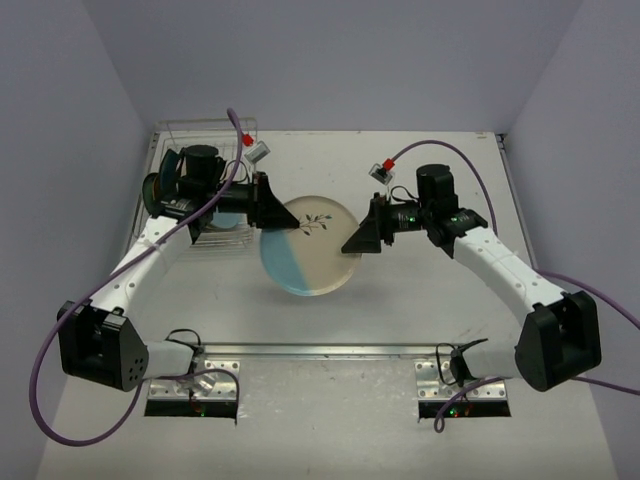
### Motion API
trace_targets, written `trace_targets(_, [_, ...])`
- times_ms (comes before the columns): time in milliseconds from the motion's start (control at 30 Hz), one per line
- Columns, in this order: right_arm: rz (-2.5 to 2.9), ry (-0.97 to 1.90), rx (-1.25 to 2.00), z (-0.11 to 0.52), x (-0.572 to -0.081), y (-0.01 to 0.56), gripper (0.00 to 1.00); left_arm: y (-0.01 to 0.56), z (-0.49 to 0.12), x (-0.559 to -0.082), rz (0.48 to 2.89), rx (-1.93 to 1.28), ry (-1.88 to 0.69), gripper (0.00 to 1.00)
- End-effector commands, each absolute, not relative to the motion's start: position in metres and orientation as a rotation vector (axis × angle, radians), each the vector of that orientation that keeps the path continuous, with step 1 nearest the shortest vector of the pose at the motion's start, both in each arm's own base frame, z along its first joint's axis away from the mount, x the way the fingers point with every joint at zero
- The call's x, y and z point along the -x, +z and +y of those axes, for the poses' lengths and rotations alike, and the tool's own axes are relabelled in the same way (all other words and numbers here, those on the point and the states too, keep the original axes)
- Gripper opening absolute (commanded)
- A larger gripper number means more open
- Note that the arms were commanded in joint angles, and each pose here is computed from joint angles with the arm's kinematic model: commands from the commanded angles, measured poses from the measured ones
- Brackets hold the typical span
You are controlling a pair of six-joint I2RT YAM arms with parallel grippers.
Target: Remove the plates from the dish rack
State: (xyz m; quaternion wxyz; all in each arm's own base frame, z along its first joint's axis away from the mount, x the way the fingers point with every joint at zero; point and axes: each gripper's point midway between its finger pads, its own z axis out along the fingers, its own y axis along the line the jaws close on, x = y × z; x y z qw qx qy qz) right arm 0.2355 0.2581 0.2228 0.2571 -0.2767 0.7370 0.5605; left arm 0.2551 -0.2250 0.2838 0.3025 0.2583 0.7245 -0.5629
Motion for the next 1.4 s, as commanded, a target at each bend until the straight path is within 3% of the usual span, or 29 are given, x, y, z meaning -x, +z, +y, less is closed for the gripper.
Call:
trace_targets(0, [1.900, 1.549, 0.830, 0.269, -0.236, 0.242, 0.52, 0.310, -0.234, -0.242, 1.781, -0.818, -1.564, 0.00])
trace_targets(67, [1.900, 1.563, 0.830, 0.269, -0.234, 0.242, 0.39, 0.307, -0.234, -0.245, 1.787, -0.812, -1.561, 0.00])
trace_targets(100, [1.903, 1.570, 0.831, 0.269, -0.233, 0.241, 0.23, 0.306, -0.234, -0.246, 1.790, -0.805, -1.554, 0.00])
trace_targets(167, [1.921, 1.581, 0.827, 0.268, -0.229, 0.237, 0.02, 0.304, -0.234, -0.252, 1.802, -0.782, -1.529, 0.00])
trace_targets(233, [1.938, 1.601, 0.815, 0.266, -0.225, 0.235, 0.00, 0.301, -0.233, -0.259, 1.822, -0.744, -1.489, 0.05])
trace_targets(267, [1.944, 1.607, 0.811, 0.266, -0.224, 0.234, 0.00, 0.300, -0.233, -0.261, 1.826, -0.736, -1.481, 0.14])
trace_targets(333, [1.979, 1.638, 0.759, 0.261, -0.222, 0.229, 0.00, 0.296, -0.231, -0.268, 1.855, -0.699, -1.439, 0.59])
trace_targets(367, [1.996, 1.664, 0.715, 0.257, -0.223, 0.227, 0.00, 0.295, -0.229, -0.272, 1.867, -0.678, -1.412, 0.73])
trace_targets(433, [1.990, 1.708, 0.593, 0.243, -0.237, 0.231, 0.00, 0.291, -0.222, -0.282, 1.897, -0.623, -1.328, 0.97])
trace_targets(467, [1.994, 1.718, 0.523, 0.234, -0.246, 0.231, 0.00, 0.290, -0.217, -0.287, 1.909, -0.591, -1.287, 1.00])
trace_targets(833, [2.025, 1.394, -0.331, 0.092, -0.379, 0.172, 0.00, 0.302, -0.152, -0.336, 1.924, -0.310, -0.973, 1.00])
trace_targets(1033, [1.963, 1.220, -0.567, 0.017, -0.444, 0.144, 0.00, 0.302, -0.145, -0.336, 1.917, -0.298, -0.920, 1.00])
trace_targets(1367, [1.917, 1.093, -0.853, -0.039, -0.510, 0.081, 0.00, 0.295, -0.138, -0.339, 1.937, -0.287, -0.861, 1.00])
